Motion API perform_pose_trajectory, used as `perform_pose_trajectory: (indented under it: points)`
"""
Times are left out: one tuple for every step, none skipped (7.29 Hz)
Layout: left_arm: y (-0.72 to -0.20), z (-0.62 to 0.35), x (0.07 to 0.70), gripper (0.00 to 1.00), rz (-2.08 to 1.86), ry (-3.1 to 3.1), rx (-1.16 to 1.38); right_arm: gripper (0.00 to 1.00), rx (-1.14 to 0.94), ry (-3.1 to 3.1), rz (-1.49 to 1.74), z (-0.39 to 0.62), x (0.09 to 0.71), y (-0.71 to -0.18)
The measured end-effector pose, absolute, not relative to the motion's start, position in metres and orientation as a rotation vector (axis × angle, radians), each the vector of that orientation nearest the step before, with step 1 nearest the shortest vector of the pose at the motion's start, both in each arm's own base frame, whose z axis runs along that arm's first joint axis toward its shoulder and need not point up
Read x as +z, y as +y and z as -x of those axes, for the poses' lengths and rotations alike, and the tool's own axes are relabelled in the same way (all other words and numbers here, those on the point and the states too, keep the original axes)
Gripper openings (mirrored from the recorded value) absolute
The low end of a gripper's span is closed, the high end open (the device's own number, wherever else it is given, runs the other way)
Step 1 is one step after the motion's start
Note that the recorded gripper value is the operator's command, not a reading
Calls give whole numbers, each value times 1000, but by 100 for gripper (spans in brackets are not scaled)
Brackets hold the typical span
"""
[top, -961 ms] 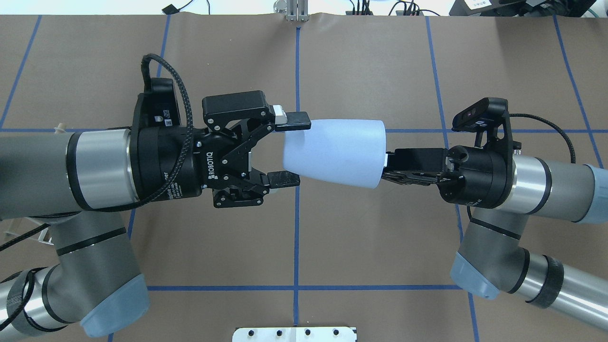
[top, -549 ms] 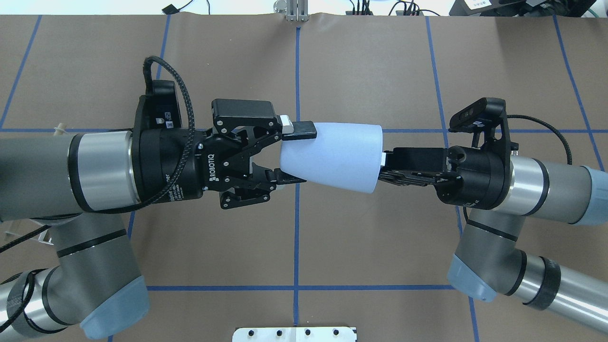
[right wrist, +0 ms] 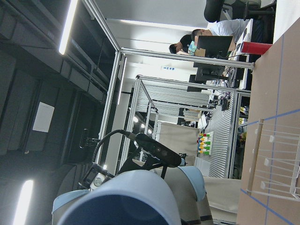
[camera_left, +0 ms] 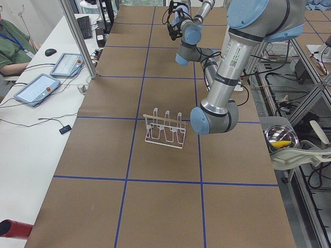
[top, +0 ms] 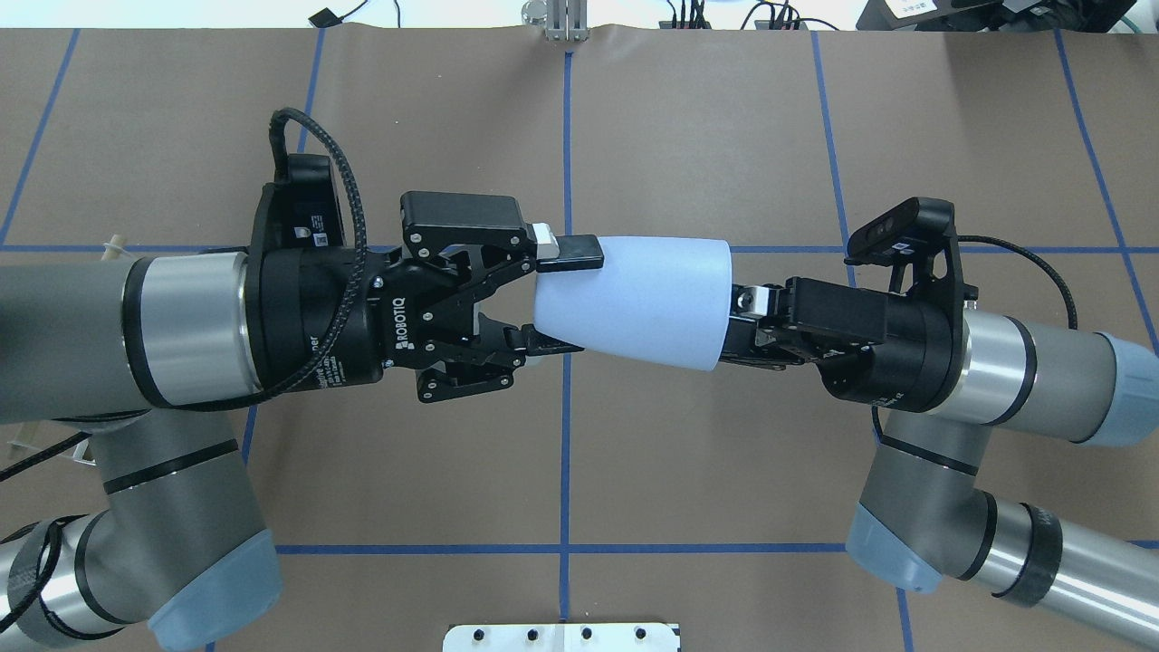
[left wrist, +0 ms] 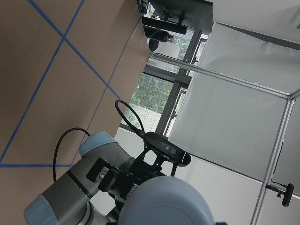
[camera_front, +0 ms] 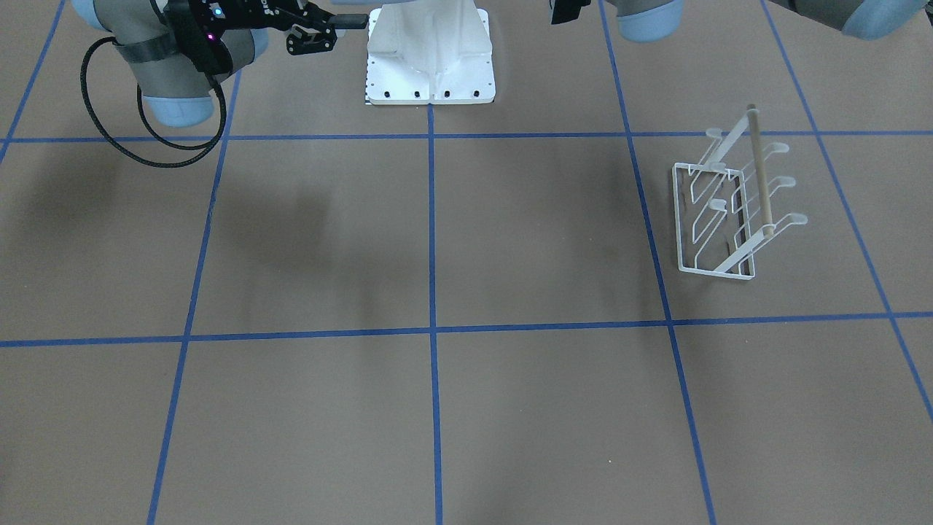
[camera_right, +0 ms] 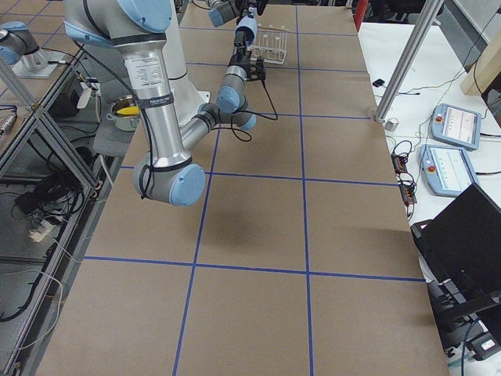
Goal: Hang cup on cup holder
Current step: 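Open the right gripper and withdraw it while the left gripper carries the cup away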
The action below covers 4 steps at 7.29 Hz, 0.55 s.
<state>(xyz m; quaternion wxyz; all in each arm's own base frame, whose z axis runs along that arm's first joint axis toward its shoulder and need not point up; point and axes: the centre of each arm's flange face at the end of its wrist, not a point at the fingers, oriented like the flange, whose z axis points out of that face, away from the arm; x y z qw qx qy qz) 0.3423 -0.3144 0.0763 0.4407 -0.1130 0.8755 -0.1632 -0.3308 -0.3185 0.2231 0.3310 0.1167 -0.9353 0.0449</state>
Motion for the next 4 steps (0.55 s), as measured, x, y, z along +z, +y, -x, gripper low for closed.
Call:
perform_pose_trajectory:
  points:
    - [-315, -340, 76, 0, 265, 2179, -400, 100, 123, -2439, -310, 328, 226, -320]
    - [-319, -336, 77, 0, 232, 2181, -397, 100, 138, -2417, -330, 321, 234, -325]
    - [-326, -332, 78, 0, 180, 2177, -396, 100, 160, -2372, -361, 309, 249, -336]
    - [-335, -327, 81, 0, 114, 2166, -393, 100, 186, -2304, -402, 293, 264, -352]
